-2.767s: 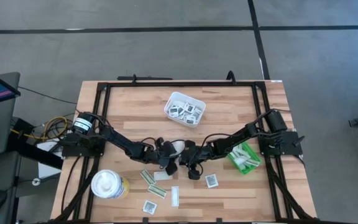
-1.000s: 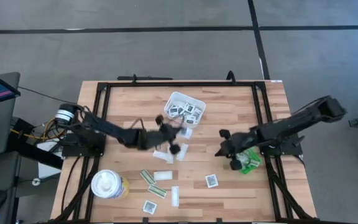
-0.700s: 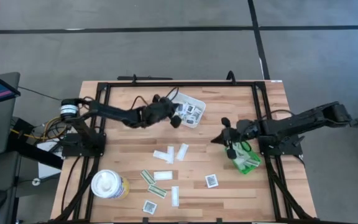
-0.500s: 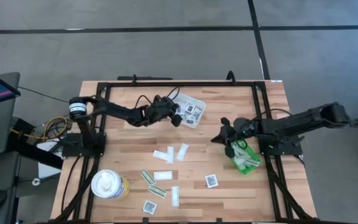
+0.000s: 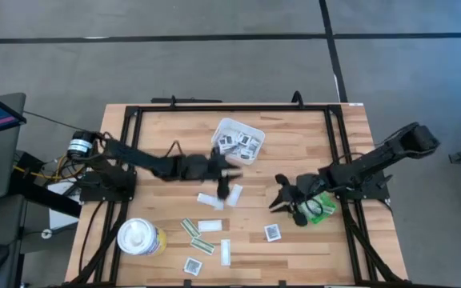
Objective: Pick & Place First Aid Supplies
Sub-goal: Put the towelette pack into the white bin
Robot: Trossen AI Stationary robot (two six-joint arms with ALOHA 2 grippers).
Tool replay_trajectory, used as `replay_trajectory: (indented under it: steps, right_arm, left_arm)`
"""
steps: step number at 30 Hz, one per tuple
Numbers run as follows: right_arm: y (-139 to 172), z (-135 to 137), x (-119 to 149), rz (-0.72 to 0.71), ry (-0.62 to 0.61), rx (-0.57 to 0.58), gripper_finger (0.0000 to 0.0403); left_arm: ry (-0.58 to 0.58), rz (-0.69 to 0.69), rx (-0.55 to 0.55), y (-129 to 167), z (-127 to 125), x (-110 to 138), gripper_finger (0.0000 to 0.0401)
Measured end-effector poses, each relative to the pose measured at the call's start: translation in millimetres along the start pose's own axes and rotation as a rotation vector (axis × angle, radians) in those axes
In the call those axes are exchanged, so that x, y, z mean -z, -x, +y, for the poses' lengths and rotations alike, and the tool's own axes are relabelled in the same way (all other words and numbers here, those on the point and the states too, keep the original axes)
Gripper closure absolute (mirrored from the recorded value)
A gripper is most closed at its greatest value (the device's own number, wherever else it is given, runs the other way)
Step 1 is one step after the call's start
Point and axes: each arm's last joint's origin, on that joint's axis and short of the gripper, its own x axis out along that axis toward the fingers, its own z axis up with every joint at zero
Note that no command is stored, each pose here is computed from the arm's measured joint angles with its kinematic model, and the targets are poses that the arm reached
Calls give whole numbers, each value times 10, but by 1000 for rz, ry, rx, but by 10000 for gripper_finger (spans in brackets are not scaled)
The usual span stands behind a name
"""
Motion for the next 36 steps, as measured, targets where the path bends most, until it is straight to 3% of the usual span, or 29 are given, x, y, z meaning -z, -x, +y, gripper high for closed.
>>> replay_trajectory:
  steps: [7, 12, 19, 23, 30, 36]
  right_arm:
    - [-323, 352, 228, 172, -43, -16, 279]
    - [-535, 439, 418, 262, -45, 85, 256]
    - [-749, 443, 518, 354, -69, 122, 242]
    - [-779, 479, 522, 417, 54, 147, 269]
    - [-773, 443, 494, 422, 75, 162, 387]
    - [-766, 427, 404, 397, 66, 170, 383]
  left_arm:
    - [-48, 54, 237, 248, -767, 183, 270]
    - [-129, 68, 202, 336, -1030, 352, 279]
    - [-142, 92, 163, 311, -1082, 469, 291]
    - [-142, 96, 153, 279, -1060, 493, 293]
    - [-141, 97, 142, 258, -1033, 494, 293]
    - [-140, 97, 140, 254, -1027, 492, 293]
